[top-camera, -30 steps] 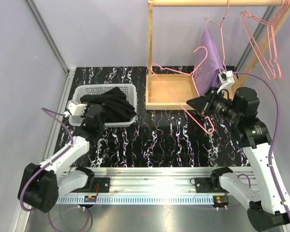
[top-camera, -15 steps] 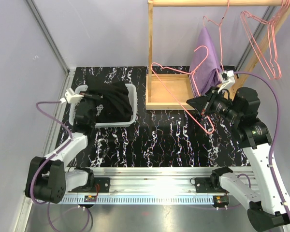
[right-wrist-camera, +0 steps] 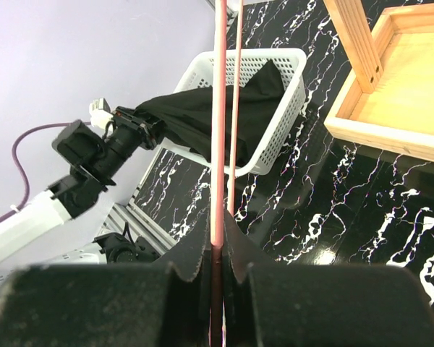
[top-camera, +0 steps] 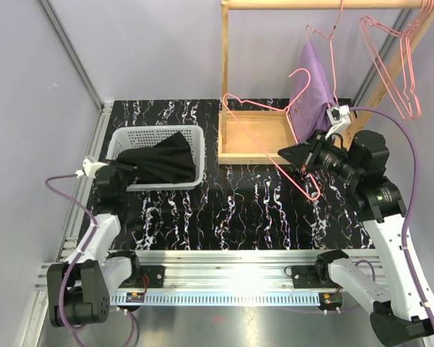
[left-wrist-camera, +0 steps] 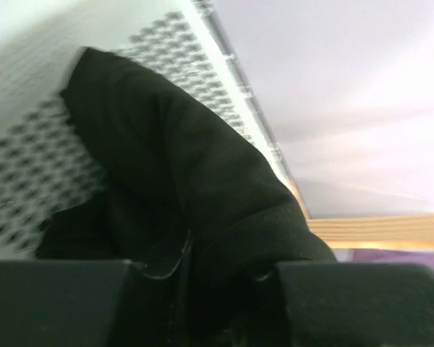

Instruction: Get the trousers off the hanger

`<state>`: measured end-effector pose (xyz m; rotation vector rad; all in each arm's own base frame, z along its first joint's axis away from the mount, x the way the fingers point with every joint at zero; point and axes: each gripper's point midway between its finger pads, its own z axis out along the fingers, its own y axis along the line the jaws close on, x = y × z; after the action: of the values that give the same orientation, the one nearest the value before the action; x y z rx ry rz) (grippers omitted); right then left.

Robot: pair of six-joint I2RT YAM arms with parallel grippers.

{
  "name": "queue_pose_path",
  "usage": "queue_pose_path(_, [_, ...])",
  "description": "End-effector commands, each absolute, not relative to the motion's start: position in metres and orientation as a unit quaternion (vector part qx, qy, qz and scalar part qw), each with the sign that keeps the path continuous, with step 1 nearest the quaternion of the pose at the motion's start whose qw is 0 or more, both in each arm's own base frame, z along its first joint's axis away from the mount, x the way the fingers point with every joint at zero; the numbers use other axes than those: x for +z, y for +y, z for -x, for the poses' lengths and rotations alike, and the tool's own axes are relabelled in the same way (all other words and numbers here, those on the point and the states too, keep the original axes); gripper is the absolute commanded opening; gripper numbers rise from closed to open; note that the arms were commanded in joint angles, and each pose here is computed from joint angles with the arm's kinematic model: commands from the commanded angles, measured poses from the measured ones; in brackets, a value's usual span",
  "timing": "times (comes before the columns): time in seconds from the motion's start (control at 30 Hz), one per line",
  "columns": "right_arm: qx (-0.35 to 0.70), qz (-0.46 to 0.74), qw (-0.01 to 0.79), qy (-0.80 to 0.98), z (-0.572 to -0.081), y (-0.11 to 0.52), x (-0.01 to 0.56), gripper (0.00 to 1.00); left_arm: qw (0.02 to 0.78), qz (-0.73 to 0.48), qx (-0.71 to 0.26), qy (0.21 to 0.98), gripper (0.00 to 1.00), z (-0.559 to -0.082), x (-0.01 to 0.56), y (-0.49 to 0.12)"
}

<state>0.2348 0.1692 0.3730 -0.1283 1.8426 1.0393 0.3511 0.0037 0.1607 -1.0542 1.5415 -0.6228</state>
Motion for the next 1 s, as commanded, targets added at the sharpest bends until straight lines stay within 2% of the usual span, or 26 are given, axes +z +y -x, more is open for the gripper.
queue_pose_path(0.0, [0.445, 0.073, 0.506, 0.735, -0.232, 0.175, 0.390, 0.00, 0.519, 0.456, -0.225, 0.688, 0.22, -0.345, 0.167, 0.017])
queue_pose_path(0.07, [0.445, 0.074, 0.509, 0.733, -0.231, 0.174, 0.392, 0.00, 0.491, 0.462, -0.174, 0.718, 0.30, -0.337, 0.171, 0.029])
queue_pose_path(0.13, [0.446, 0.075, 0.510, 0.732, -0.230, 0.175, 0.393, 0.00, 0.467, 0.449, -0.135, 0.750, 0.50, -0.331, 0.178, 0.037])
queue_pose_path(0.23, [0.446, 0.075, 0.513, 0.730, -0.230, 0.174, 0.395, 0.00, 0.451, 0.431, -0.077, 0.778, 0.63, -0.315, 0.190, 0.048])
queue_pose_path(0.27, [0.445, 0.075, 0.512, 0.731, -0.231, 0.174, 0.394, 0.00, 0.451, 0.429, -0.062, 0.780, 0.82, -0.311, 0.196, 0.053])
queue_pose_path(0.3, [0.446, 0.075, 0.513, 0.730, -0.231, 0.175, 0.395, 0.00, 0.435, 0.424, -0.049, 0.793, 0.93, -0.300, 0.196, 0.052])
queue_pose_path(0.33, [0.446, 0.076, 0.516, 0.728, -0.231, 0.174, 0.398, 0.00, 0.432, 0.409, -0.039, 0.803, 0.99, -0.295, 0.200, 0.053])
queue_pose_path(0.5, [0.440, 0.078, 0.519, 0.729, -0.230, 0.173, 0.400, 0.00, 0.457, 0.395, 0.022, 0.797, 0.99, -0.260, 0.254, 0.069])
queue_pose_path(0.57, [0.440, 0.078, 0.520, 0.728, -0.230, 0.173, 0.401, 0.00, 0.502, 0.386, 0.038, 0.773, 0.99, -0.247, 0.292, 0.076])
queue_pose_path(0.63, [0.441, 0.077, 0.517, 0.729, -0.231, 0.173, 0.400, 0.00, 0.547, 0.351, 0.025, 0.760, 0.99, -0.251, 0.320, 0.073])
queue_pose_path(0.7, [0.445, 0.078, 0.518, 0.726, -0.230, 0.174, 0.401, 0.00, 0.555, 0.290, -0.049, 0.778, 0.99, -0.278, 0.340, 0.044])
queue_pose_path(0.73, [0.447, 0.076, 0.518, 0.726, -0.230, 0.174, 0.402, 0.00, 0.538, 0.264, -0.070, 0.797, 0.98, -0.289, 0.342, 0.032])
queue_pose_path(0.77, [0.446, 0.075, 0.520, 0.725, -0.230, 0.174, 0.402, 0.00, 0.477, 0.253, -0.075, 0.838, 0.98, -0.317, 0.313, 0.024])
queue_pose_path(0.83, [0.445, 0.074, 0.520, 0.726, -0.232, 0.174, 0.403, 0.00, 0.438, 0.189, -0.055, 0.877, 0.99, -0.325, 0.312, -0.011])
queue_pose_path(0.87, [0.444, 0.075, 0.520, 0.725, -0.231, 0.173, 0.403, 0.00, 0.402, 0.153, -0.040, 0.902, 0.99, -0.338, 0.289, -0.033])
queue_pose_path(0.97, [0.442, 0.075, 0.517, 0.729, -0.232, 0.174, 0.401, 0.00, 0.330, 0.111, -0.009, 0.938, 0.99, -0.339, 0.254, -0.055])
